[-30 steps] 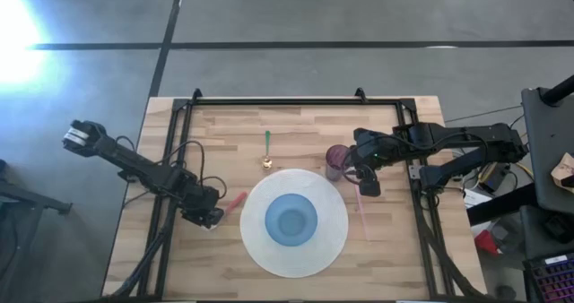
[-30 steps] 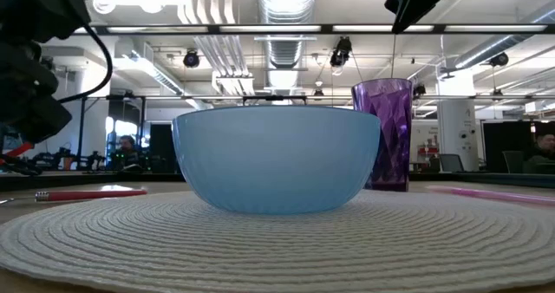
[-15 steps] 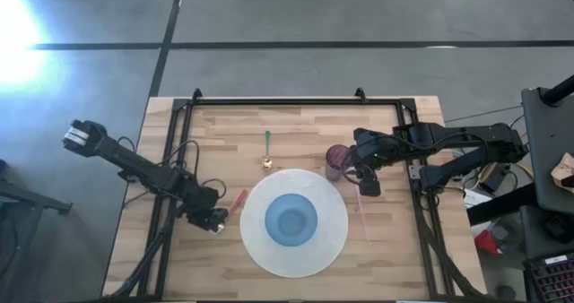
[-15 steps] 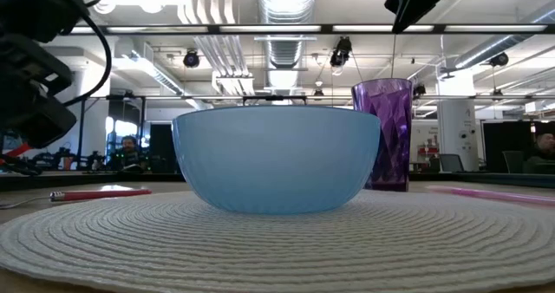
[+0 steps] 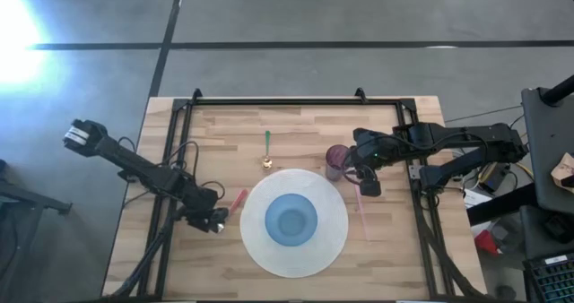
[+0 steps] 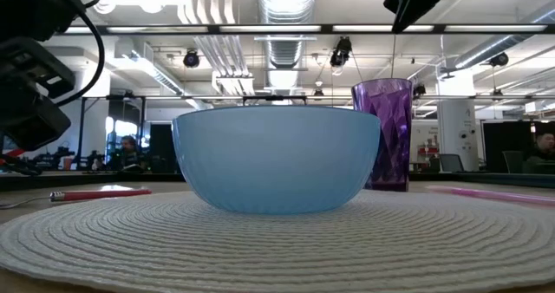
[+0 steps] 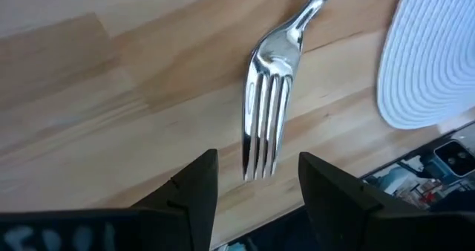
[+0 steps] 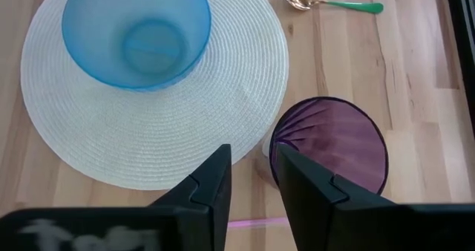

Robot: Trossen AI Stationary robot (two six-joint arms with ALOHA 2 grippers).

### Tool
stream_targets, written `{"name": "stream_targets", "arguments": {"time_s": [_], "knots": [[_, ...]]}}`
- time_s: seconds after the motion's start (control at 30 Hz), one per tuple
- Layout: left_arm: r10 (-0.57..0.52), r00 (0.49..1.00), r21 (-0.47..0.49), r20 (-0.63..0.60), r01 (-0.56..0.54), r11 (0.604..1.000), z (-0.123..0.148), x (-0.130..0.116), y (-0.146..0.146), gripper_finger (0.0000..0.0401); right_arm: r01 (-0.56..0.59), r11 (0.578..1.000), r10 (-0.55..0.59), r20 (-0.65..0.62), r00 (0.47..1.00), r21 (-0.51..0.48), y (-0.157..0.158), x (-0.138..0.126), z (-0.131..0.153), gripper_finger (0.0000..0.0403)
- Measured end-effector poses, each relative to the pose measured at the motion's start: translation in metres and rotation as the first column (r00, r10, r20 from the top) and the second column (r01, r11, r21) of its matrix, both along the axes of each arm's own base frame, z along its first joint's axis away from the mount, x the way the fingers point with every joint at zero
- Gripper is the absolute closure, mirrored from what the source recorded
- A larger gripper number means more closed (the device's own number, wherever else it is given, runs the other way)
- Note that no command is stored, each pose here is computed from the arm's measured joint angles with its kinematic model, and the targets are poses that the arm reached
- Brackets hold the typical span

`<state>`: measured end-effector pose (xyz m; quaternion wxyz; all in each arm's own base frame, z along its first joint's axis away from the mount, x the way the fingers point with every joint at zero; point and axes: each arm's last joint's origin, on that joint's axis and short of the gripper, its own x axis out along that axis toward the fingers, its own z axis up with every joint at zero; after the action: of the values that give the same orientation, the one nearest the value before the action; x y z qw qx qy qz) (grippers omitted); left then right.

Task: Pick & Place Utensil
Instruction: Put the red fork into the blue bowl

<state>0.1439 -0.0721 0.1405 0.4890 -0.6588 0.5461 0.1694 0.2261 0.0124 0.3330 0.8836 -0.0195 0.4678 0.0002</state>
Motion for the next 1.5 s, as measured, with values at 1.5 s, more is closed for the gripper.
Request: {"name": "stream_targets", "arguments": {"time_s": [1.5], "knots": [[-0.057, 0.998, 0.047, 0.032, 0.056, 0.997, -0.011, 0.009, -0.007, 0.0350, -0.014, 1.000, 0.014, -0.001, 1.000, -0.009, 0.000, 0.000, 0.000, 0.0306]]}}
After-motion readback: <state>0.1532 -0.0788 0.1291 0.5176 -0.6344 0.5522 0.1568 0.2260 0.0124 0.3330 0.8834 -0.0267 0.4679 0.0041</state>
